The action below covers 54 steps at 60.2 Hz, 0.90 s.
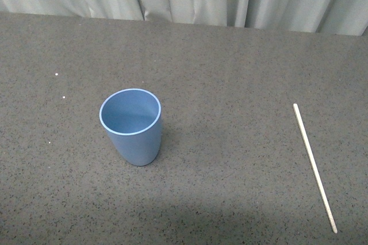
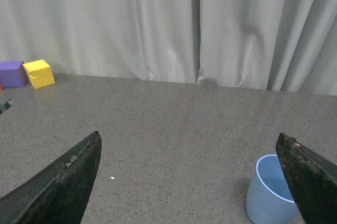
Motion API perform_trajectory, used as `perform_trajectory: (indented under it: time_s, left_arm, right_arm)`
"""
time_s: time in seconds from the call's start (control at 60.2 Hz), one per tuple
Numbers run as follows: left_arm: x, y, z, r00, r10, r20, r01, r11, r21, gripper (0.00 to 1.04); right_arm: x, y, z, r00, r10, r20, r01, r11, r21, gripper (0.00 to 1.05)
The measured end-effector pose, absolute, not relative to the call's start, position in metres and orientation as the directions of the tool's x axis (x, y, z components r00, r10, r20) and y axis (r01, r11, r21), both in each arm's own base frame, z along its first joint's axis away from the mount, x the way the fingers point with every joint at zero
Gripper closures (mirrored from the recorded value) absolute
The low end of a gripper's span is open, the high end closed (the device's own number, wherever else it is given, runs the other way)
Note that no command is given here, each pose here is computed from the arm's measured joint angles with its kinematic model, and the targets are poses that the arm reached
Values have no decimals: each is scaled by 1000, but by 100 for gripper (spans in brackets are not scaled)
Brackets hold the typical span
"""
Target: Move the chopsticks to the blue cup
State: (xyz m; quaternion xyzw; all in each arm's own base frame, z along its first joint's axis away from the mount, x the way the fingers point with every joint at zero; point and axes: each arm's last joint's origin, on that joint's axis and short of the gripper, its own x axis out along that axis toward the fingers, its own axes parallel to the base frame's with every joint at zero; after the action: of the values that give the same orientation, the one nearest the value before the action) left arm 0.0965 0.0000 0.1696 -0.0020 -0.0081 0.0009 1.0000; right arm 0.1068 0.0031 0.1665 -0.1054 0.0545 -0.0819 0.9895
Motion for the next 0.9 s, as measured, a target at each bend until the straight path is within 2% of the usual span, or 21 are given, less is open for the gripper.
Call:
perform_trajectory:
  time_s: [0.066, 0.183, 0.349, 0.482, 0.548, 0.614, 0.681, 0.897]
  left_arm:
    - [97, 0, 170, 1000, 0, 16, 0, 1000, -4, 7]
    - [97, 0, 170, 1000, 0, 16, 0, 1000, -4, 7]
    - [97, 0, 170, 1000, 0, 16, 0, 1000, -4, 7]
    - [97, 0, 170, 1000, 0, 16, 0, 1000, -4, 7]
    - [97, 0, 170, 1000, 0, 16, 0, 1000, -4, 7]
    - [97, 0, 170, 1000, 0, 16, 0, 1000, -4, 7]
    - [97, 0, 170, 1000, 0, 16, 0, 1000, -4, 7]
    - [97, 0, 170, 1000, 0, 16, 0, 1000, -4, 7]
  right_arm:
    - [120, 6, 170, 979, -138, -150, 96, 961, -257, 9]
    - [147, 11, 175, 968, -63, -242, 5, 973, -232, 9]
    - [203, 20, 171, 901, 32, -432, -115, 979, -168, 9]
    - [243, 25, 157, 799, 75, -596, -153, 985, -82, 9]
    - [270, 30, 143, 711, 98, -697, -156, 988, -20, 9]
    - [283, 32, 135, 665, 98, -740, -151, 988, -5, 9]
    - [301, 37, 117, 584, 97, -806, -127, 992, 27, 9]
    - [319, 46, 88, 457, 101, -884, -65, 995, 80, 9]
